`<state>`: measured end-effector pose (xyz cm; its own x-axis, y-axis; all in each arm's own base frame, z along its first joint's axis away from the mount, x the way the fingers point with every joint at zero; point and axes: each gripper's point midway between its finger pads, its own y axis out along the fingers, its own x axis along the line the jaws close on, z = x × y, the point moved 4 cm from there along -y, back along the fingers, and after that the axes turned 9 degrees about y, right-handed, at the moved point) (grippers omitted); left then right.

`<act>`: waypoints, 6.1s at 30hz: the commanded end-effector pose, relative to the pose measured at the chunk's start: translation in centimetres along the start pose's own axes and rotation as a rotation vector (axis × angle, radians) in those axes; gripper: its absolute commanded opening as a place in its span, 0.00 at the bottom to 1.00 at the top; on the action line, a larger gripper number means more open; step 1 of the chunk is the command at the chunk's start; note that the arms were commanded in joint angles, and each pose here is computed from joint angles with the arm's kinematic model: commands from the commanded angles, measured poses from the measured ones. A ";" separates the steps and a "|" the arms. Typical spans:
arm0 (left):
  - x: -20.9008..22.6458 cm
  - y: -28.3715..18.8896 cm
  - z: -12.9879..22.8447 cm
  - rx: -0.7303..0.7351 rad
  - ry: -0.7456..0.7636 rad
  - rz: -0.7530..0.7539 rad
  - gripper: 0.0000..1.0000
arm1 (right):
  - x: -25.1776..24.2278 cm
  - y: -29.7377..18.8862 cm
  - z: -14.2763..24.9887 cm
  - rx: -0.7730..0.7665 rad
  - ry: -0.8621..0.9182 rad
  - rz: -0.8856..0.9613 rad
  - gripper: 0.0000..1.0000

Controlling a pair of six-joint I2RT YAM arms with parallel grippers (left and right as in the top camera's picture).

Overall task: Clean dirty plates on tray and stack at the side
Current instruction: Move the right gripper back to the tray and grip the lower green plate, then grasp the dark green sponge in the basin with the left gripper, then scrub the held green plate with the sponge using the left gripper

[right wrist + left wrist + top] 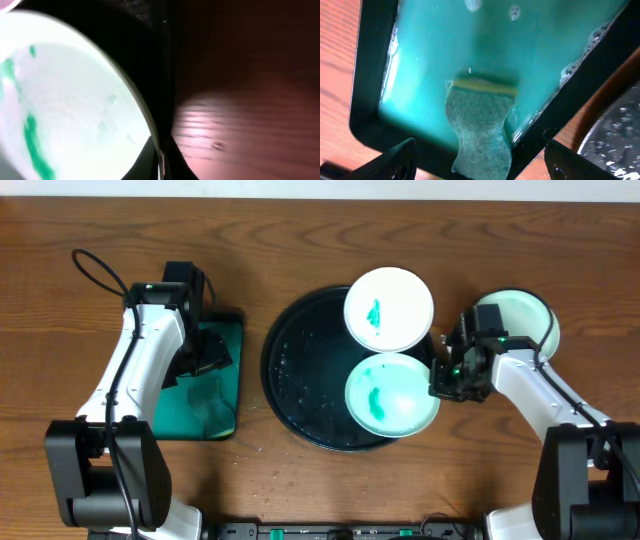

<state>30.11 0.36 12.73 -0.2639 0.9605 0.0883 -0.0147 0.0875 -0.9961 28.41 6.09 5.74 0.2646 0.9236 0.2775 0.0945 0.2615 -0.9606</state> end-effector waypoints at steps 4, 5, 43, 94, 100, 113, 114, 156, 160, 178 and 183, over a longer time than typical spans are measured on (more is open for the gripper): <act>0.0 1.2 -0.2 -0.003 0.003 -0.004 0.74 | 5.0 1.5 2.0 0.028 -0.150 -0.115 0.01; 0.0 1.4 -0.1 -0.002 0.003 -0.004 0.73 | 5.4 1.5 1.9 0.015 -0.144 -0.121 0.01; -2.0 7.5 3.0 -0.014 -0.017 0.181 0.07 | 6.4 1.9 0.5 -0.049 -0.102 -0.147 0.01; -18.9 4.4 5.2 -0.144 0.221 0.569 0.07 | 8.3 4.9 5.0 -0.014 0.080 -0.028 0.01; -20.8 6.7 5.7 -0.040 0.164 0.637 0.07 | 8.7 5.0 5.4 -0.010 0.064 -0.029 0.01; -25.9 7.8 13.0 0.126 0.322 0.685 0.07 | 8.7 5.0 5.3 -0.011 0.063 -0.030 0.02; -26.1 7.8 13.2 0.123 0.330 0.689 0.07 | 8.7 5.0 5.4 -0.010 0.064 -0.029 0.02; -12.7 7.6 4.5 0.001 0.293 -0.058 0.07 | 8.0 5.0 5.9 0.011 0.075 0.005 0.01; -13.4 7.5 5.3 -0.018 0.353 -0.095 0.07 | 8.0 5.0 5.9 0.011 0.066 0.006 0.01; -20.1 12.7 7.0 0.082 0.394 0.158 0.07 | 8.1 5.0 6.1 0.018 0.049 0.009 0.02; -24.4 11.0 6.8 0.103 0.371 0.423 0.07 | 8.1 5.0 6.2 0.019 0.047 0.010 0.02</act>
<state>31.90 -20.83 4.00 0.1097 0.9819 -0.1541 0.1017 -0.1653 -0.9810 25.89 16.95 3.98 0.3353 0.8882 0.3140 0.1014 0.2973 -0.9494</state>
